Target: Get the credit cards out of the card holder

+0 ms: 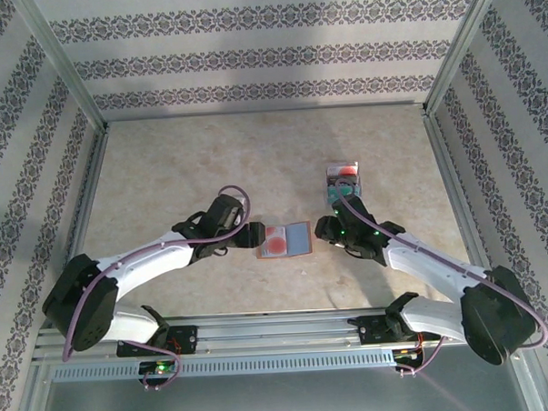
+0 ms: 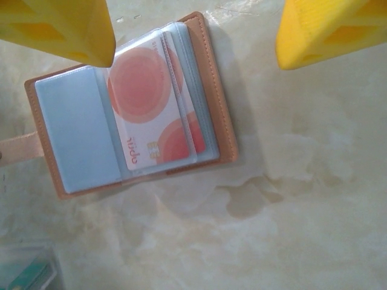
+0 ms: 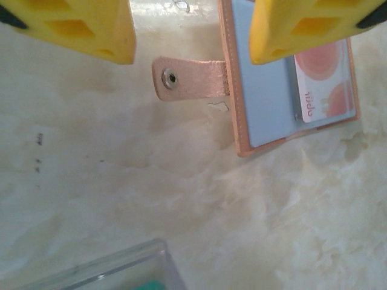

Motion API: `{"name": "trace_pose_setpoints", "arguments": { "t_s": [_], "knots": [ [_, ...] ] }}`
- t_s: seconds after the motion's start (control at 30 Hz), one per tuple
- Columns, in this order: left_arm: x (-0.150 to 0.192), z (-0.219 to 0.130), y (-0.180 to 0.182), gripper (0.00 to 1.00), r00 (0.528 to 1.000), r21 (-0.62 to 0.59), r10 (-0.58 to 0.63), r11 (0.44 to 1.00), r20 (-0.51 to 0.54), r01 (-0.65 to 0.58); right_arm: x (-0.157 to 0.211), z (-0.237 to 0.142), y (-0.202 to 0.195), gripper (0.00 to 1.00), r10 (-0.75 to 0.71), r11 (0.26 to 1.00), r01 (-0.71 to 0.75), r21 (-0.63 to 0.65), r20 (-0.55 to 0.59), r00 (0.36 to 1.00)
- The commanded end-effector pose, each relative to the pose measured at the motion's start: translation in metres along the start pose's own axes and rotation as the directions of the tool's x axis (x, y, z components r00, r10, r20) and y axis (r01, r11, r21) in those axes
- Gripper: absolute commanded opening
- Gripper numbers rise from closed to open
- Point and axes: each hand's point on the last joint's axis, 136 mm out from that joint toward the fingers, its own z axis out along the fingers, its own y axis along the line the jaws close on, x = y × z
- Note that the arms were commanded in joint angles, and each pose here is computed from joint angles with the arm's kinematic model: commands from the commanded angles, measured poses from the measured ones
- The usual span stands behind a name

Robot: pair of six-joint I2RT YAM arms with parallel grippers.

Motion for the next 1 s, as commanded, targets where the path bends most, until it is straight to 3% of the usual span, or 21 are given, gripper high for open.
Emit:
{"name": "trace_pose_setpoints", "arguments": {
  "t_s": [0.0,0.13,0.43,0.67,0.97],
  "knots": [
    [-0.001,0.012,-0.019,0.64,1.000,0.055,0.002,0.998,0.004,-0.003,-0.008,-0.012,-0.008,0.44,-0.014,0.999,0.012,0.049,0.035,0.999],
    [0.003,0.025,-0.027,0.57,1.000,0.085,0.005,0.996,-0.024,-0.003,-0.007,-0.012,0.020,0.39,-0.040,0.998,0.041,-0.046,0.027,0.999],
    [0.004,0.044,-0.027,0.45,0.999,0.105,-0.043,0.993,-0.023,0.046,0.014,0.014,0.091,0.29,-0.134,0.958,0.103,-0.267,-0.101,0.986],
    [0.007,0.049,-0.025,0.39,0.998,0.116,-0.044,0.992,-0.032,0.048,0.024,0.040,0.101,0.23,-0.125,0.937,0.056,-0.345,-0.180,0.976],
    [0.015,0.061,-0.029,0.37,0.996,0.137,-0.032,0.990,-0.085,0.043,0.037,0.058,0.095,0.23,-0.117,0.935,0.026,-0.355,-0.237,0.964]
  ]
}}
